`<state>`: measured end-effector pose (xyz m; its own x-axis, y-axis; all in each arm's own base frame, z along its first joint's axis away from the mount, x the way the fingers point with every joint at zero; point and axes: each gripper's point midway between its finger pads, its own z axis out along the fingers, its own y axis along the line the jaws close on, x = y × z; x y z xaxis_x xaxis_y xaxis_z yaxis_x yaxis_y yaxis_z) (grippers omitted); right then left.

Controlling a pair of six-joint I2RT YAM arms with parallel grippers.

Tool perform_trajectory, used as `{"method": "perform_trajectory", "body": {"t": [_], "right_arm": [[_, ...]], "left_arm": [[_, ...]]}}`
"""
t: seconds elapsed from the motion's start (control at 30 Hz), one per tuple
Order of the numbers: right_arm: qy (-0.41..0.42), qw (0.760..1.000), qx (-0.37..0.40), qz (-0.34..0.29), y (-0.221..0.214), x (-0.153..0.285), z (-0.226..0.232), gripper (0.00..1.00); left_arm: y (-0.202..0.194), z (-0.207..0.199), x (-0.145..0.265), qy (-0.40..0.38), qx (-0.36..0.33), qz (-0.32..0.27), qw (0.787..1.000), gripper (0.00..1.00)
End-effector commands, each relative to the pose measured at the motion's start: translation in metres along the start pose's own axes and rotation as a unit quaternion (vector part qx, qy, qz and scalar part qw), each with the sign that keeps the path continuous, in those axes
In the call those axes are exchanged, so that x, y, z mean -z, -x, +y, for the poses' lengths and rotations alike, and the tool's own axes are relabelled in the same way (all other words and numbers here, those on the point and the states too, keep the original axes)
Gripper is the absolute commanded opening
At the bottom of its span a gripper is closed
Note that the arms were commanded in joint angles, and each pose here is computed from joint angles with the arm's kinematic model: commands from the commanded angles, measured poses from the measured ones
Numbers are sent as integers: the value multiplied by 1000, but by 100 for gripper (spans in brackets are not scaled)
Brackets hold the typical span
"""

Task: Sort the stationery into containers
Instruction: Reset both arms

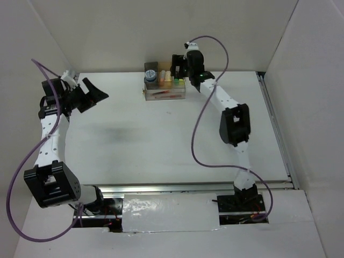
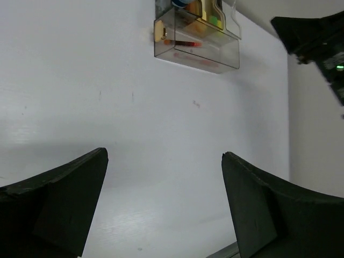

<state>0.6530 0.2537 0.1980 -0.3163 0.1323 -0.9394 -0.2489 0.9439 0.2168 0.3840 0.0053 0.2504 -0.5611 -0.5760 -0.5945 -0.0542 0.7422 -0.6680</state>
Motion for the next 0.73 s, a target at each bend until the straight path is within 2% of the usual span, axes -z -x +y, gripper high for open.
{"method": "perform_trajectory", "body": {"t": [0.0, 0.03, 0.07, 0.1, 0.13, 0.17, 0.2, 0.23, 0.27, 0.3, 0.37, 0.53, 0.7], "right_arm": [[50, 997, 28, -53, 120, 129, 31, 100], [53, 995, 36, -74, 149, 172, 33, 100], [36, 998, 46, -14, 107, 180, 17, 100], [27, 998, 50, -37, 126, 223, 13, 100], [16, 998, 53, -31, 115, 238, 5, 100], [-4, 998, 58, 13, 66, 246, -20, 100], [-7, 998, 59, -14, 78, 285, -25, 100], [-18, 998, 55, -6, 64, 298, -35, 100], [-34, 998, 42, 42, 16, 308, -55, 100], [-51, 998, 23, 25, 21, 334, -76, 100], [-101, 993, -14, 55, -15, 362, -116, 100], [-155, 984, -42, 78, -63, 389, -151, 100], [-166, 982, -62, 69, -71, 386, -159, 100]], "left_arm": [[-6, -7, 4, 14, -111, 25, 993, 99], [-9, -2, 5, 25, -129, 31, 991, 99], [-10, 2, 4, 39, -138, 31, 989, 99], [-11, 9, 3, 69, -150, 29, 986, 99], [-13, 15, 2, 81, -179, 34, 980, 99], [-21, 24, 0, 97, -191, 42, 976, 99], [-27, 26, -4, 111, -207, 46, 971, 99], [-27, 39, -4, 146, -226, 44, 962, 99], [-34, 49, -6, 160, -237, 49, 957, 99], [-37, 51, -9, 177, -261, 50, 948, 99], [-49, 53, -13, 177, -279, 54, 942, 99], [-62, 40, -21, 144, -287, 52, 946, 99], [-66, 30, -26, 136, -298, 46, 944, 99]]}}
